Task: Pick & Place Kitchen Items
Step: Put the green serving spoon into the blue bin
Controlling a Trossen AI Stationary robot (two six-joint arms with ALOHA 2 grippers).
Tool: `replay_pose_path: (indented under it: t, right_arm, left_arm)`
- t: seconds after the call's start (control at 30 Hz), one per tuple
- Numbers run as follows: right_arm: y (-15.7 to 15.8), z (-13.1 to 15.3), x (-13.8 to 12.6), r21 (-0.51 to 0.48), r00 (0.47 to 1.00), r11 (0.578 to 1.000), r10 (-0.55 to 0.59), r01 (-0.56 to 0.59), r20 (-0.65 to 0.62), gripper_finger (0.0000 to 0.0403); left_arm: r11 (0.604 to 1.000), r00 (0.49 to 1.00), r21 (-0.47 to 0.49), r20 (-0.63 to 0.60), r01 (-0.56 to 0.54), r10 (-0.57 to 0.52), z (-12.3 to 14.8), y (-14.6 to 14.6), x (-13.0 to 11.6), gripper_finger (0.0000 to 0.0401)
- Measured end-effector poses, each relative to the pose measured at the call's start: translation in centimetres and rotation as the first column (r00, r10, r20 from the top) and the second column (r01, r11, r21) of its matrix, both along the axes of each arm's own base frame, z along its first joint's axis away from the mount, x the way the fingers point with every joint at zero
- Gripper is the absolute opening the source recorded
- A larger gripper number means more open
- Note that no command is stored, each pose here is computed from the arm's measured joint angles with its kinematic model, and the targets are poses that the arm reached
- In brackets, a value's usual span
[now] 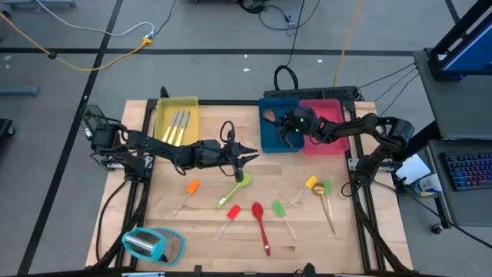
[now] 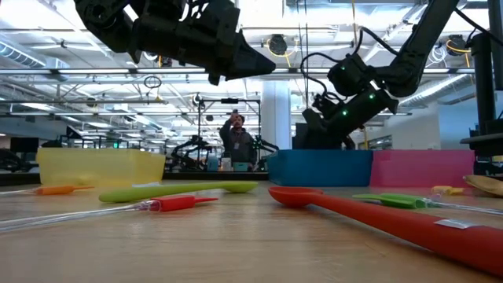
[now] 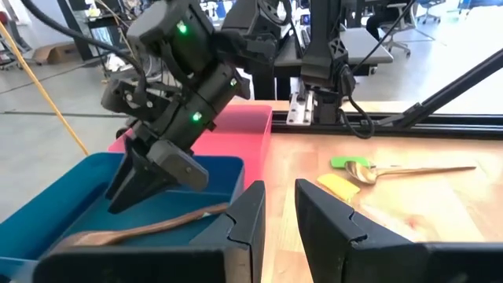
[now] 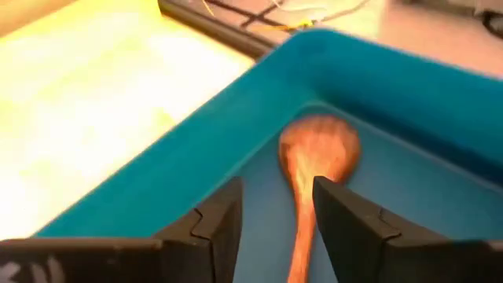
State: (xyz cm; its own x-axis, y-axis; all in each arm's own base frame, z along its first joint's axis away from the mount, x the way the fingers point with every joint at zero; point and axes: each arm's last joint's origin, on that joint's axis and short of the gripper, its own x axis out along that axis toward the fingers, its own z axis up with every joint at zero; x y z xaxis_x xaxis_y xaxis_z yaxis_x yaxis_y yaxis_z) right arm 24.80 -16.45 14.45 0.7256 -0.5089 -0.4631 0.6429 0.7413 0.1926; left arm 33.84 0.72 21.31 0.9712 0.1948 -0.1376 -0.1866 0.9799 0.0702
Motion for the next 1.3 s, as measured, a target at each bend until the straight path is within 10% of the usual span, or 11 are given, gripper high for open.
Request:
replay_pose_path:
  t: [0.73, 1.3]
  right_arm:
    - [7.4, 4.5, 2.6, -0.251, 0.938, 0.911, 0.345, -0.327, 0.033, 0.0155]
    - [11.1, 4.6, 3.6, -0.342, 0.865, 0.806, 0.499, -0.483, -0.045, 0.0149]
  left_arm:
    - [0.989, 0.975, -0.137, -0.221, -0.049, 0.018, -2.3, 0.0, -0.6, 0.0076]
    - [0.897, 0.815, -0.438, -0.542, -0.065, -0.205, -5.5, -4.5, -2.9, 0.0076]
